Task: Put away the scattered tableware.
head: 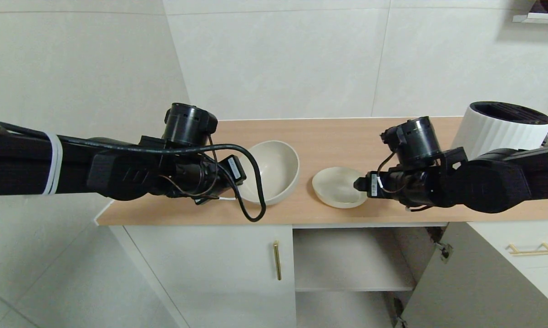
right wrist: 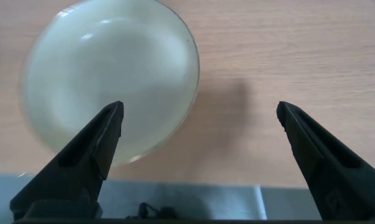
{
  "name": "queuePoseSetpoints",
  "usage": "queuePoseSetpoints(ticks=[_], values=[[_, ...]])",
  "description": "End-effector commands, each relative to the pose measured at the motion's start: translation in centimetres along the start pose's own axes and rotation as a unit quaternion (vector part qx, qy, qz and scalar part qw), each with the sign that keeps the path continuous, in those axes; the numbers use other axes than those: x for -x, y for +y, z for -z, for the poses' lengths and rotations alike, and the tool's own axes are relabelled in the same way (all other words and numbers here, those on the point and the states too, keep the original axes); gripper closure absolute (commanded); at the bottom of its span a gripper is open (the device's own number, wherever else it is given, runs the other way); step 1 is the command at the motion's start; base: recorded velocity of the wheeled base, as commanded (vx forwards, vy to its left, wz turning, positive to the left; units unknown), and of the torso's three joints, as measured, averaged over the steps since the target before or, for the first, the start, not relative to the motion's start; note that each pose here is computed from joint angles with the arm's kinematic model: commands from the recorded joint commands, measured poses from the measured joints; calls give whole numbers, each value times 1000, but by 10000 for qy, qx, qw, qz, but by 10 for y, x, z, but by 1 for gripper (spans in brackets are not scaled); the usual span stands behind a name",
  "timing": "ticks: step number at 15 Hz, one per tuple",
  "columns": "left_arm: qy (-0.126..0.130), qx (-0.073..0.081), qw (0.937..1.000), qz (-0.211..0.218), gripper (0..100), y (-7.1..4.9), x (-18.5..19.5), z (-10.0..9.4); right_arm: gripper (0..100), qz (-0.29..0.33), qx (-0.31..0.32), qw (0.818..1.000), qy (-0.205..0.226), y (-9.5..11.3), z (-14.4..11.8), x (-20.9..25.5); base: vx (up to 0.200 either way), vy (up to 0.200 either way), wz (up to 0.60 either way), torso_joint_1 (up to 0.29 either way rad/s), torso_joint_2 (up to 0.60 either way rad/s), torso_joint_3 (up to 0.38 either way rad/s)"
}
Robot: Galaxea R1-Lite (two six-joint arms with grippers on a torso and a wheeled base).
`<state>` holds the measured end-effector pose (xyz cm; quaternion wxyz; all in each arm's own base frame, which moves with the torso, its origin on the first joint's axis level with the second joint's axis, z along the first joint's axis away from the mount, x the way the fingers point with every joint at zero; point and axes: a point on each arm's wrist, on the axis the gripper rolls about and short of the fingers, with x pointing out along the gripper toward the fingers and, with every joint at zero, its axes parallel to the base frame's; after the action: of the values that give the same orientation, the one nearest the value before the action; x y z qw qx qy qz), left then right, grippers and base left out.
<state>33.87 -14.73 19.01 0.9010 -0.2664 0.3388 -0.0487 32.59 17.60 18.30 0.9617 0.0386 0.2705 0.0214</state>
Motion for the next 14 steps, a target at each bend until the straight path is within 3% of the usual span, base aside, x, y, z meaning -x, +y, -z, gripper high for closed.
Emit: queuePoseSetpoints(ticks=[1, 12, 13, 14], values=[[-23, 3, 10000, 19, 100, -1, 2, -1, 0, 91, 27, 9999, 62, 4, 7, -18, 0, 0, 0, 0, 0, 0], [5, 1, 10000, -6, 100, 1, 2, 1, 0, 261, -130, 9994, -158, 1, 3, -45, 0, 0, 0, 0, 0, 0], [5, 1, 10000, -6, 100, 1, 2, 1, 100, 261, -130, 9994, -158, 1, 3, -45, 0, 0, 0, 0, 0, 0], [0, 2, 10000, -1, 100, 1, 2, 0, 100, 261, -130, 9994, -158, 1, 3, -45, 0, 0, 0, 0, 0, 0]])
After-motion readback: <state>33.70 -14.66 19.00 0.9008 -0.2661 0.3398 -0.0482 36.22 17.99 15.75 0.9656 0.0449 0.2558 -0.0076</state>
